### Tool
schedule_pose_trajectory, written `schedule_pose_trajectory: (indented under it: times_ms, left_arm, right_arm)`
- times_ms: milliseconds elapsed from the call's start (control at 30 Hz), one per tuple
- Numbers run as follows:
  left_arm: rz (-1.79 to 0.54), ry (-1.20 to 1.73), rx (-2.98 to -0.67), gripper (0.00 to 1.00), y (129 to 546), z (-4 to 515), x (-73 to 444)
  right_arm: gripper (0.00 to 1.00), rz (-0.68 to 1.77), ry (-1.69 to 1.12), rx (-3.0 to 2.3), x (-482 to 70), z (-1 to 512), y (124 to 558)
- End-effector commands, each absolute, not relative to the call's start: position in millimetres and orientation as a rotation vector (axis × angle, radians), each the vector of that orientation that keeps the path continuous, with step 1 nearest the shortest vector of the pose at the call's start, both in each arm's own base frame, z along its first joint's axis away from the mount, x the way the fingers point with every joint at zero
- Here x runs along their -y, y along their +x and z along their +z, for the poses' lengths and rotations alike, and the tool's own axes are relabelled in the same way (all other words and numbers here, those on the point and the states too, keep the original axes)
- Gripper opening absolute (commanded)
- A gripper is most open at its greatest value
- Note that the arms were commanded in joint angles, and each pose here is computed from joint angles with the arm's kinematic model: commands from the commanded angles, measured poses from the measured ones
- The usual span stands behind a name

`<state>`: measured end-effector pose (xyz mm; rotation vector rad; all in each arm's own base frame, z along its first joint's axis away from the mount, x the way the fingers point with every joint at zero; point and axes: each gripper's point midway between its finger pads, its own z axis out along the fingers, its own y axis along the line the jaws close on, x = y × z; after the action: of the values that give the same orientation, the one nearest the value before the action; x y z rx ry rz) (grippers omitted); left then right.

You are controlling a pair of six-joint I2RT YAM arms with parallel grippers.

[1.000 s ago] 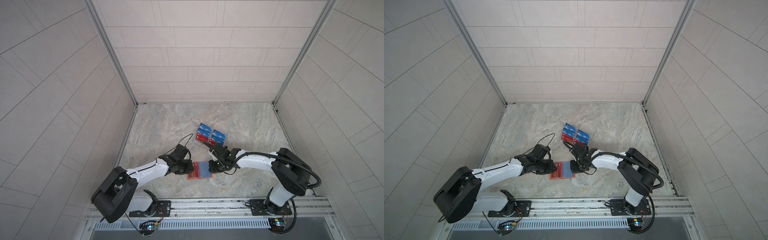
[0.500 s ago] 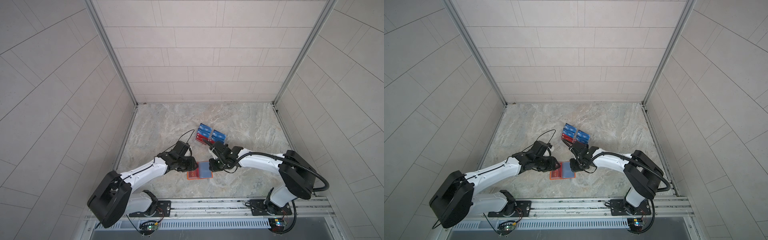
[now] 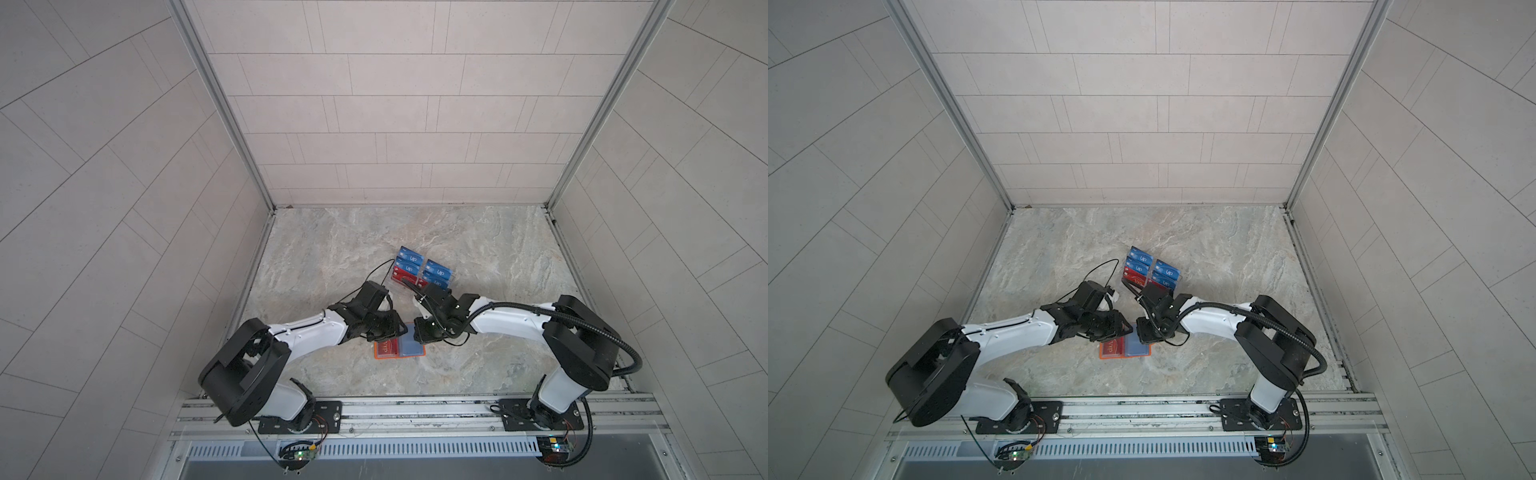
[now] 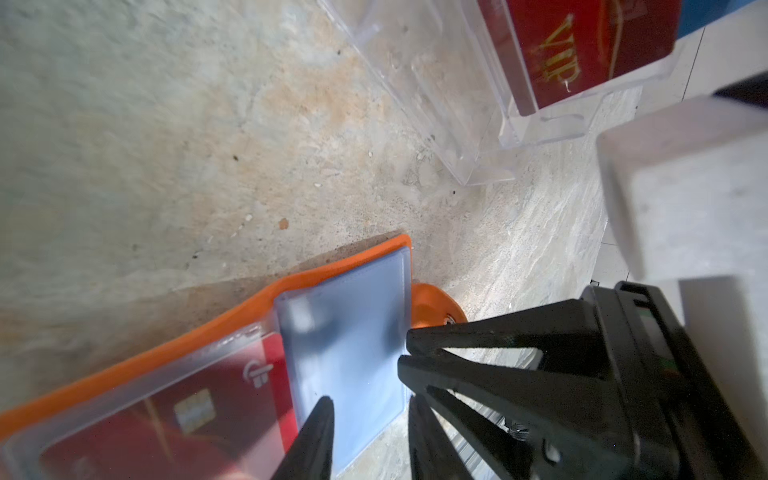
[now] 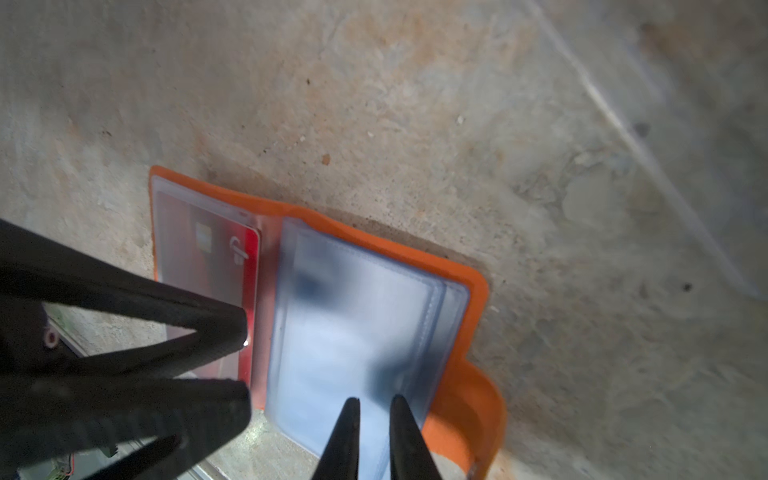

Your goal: Put the credit cards into the card holder

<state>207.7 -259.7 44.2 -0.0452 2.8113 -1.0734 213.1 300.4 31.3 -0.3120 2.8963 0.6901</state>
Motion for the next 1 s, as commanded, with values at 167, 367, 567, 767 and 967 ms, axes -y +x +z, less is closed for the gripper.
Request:
schedule_pose_trajectory:
  times_ms: [167,367,567,767,967]
  left_arm:
    - [-1.047,-0.077,-2.813,0.35,208,31,257]
    - [-1.053,-0.078,-2.825,0.35,206,25,257]
    - [-1.079,-0.071,-2.823,0.35,205,23,260]
    - [-1.142,-0.083,-2.813,0.35,203,21,265]
    - [-1.203,-0.120,-2.794,0.36,202,21,268]
  right_arm:
    - [0.18,0.643,-0.300,-2.915,-294,19,211]
    - [0.18,0.637,-0.297,-2.922,-293,16,210]
    - [0.17,0.636,-0.295,-2.925,-292,16,209]
    - [0.17,0.635,-0.294,-2.929,-292,15,209]
    - [0.17,0.637,-0.296,-2.929,-293,16,209]
